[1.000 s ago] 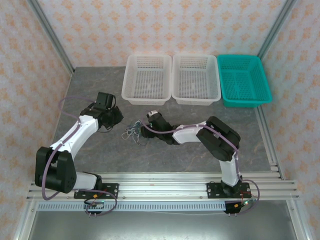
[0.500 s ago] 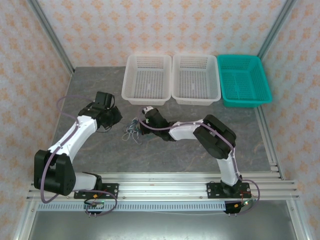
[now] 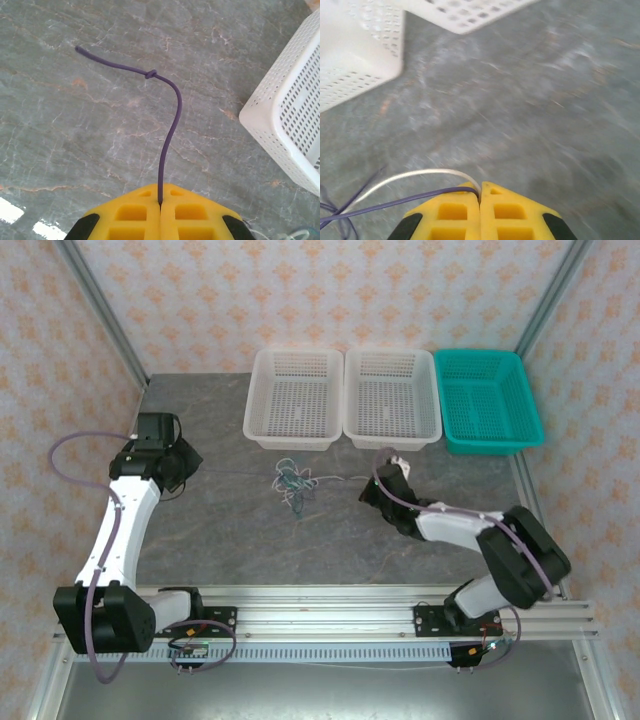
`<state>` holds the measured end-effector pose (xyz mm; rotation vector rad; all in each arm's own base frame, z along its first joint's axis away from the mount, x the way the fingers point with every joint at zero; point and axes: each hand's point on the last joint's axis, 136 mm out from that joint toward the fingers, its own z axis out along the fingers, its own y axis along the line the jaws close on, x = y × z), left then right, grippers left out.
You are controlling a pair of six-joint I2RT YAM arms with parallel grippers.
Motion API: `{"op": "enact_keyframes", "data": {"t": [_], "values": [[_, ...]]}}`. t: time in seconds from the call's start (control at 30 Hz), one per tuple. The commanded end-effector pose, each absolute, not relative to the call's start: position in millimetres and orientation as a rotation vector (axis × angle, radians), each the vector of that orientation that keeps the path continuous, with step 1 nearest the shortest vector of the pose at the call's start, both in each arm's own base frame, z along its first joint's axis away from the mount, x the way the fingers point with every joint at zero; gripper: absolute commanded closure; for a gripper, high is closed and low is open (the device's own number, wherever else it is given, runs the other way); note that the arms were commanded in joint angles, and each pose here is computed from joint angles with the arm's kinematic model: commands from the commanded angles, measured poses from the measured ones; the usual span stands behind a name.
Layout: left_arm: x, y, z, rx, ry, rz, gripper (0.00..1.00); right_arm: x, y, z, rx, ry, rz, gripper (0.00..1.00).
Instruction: Untangle the cables
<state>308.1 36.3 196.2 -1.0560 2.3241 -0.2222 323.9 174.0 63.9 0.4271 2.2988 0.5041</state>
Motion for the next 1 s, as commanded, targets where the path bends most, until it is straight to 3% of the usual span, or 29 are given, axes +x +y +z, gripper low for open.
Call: {"op": "enact_keyframes", "data": {"t": [0.0,0.1,0.23,0.43,0.53,0.63,0.83,0.97], "values": [[303.0,54.2,204.5,-1.061,2.275,-0.142,1.0,297.1,109.8,44.5,0.661,2.277,0.254,0.94],[320.2,27.5,203.0,-0.973,2.27,-0.343,1.0,291.0,130.7,48.7,0.584,2.309,0.416,0.82],[337.4,-40.5,189.4,-0.698,2.348,-0.565,1.0,282.1,193.4,72.0,0.238,2.43,0.684,0.44],[329.0,-65.0,148.1,-0.625,2.473,-0.558,1.0,278.5,232.8,141.3,-0.062,2.31,0.648,0.24],[325.0,-61.0,146.3,-0.616,2.464,-0.528,1.0,276.1,269.5,169.3,-0.167,2.257,0.771,0.21],[322.4,-55.4,149.1,-0.601,2.47,-0.475,1.0,271.6,315.7,181.3,-0.356,2.251,0.835,0.24],[320.9,-53.0,152.0,-0.601,2.487,-0.452,1.0,291.9,359.6,146.9,-0.582,2.336,0.711,0.4],[316.7,-51.3,150.7,-0.607,2.499,-0.435,1.0,293.4,369.2,115.5,-0.679,2.413,0.664,0.43]]}}
